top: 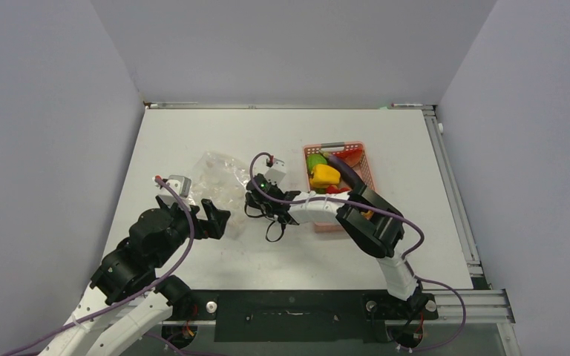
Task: Place the food in the zip-top bag and seal the zipper
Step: Pick up the zipper food storage bag at the center of the board.
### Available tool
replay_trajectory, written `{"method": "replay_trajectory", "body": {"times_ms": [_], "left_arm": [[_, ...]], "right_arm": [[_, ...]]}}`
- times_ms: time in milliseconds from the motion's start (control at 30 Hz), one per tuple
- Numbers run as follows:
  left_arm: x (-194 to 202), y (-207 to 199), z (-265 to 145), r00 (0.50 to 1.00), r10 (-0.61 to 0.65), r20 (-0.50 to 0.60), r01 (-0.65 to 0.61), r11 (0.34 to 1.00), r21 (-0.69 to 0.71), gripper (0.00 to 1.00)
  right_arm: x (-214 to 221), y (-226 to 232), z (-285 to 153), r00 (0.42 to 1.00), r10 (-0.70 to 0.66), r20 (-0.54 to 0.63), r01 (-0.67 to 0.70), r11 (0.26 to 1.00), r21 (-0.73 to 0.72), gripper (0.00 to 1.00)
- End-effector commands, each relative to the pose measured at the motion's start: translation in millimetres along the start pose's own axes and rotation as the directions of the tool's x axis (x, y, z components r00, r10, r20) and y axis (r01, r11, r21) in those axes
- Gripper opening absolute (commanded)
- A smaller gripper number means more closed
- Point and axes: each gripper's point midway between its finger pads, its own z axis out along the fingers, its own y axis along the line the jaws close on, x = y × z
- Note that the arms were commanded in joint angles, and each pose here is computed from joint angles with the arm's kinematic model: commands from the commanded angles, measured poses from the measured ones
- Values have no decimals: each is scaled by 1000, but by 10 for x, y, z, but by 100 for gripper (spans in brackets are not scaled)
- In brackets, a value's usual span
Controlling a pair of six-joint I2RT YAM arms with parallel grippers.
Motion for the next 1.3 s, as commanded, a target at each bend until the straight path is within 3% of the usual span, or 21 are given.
{"method": "replay_trajectory", "body": {"times_ms": [0, 467, 1267], "left_arm": [[-61, -27, 4, 1000, -7, 20, 7, 1000, 10, 96], [-102, 26, -18, 999, -16, 44, 17, 1000, -17, 96], [-130, -160, -34, 999, 10, 49, -15, 996, 91, 96]], "right_arm": [[-432, 398, -328, 996, -19, 84, 31, 988, -149, 5], [-749, 450, -988, 976, -181, 125, 206, 950, -235, 5], [-1295, 222, -2013, 847, -472, 245, 517, 839, -172, 5]]}}
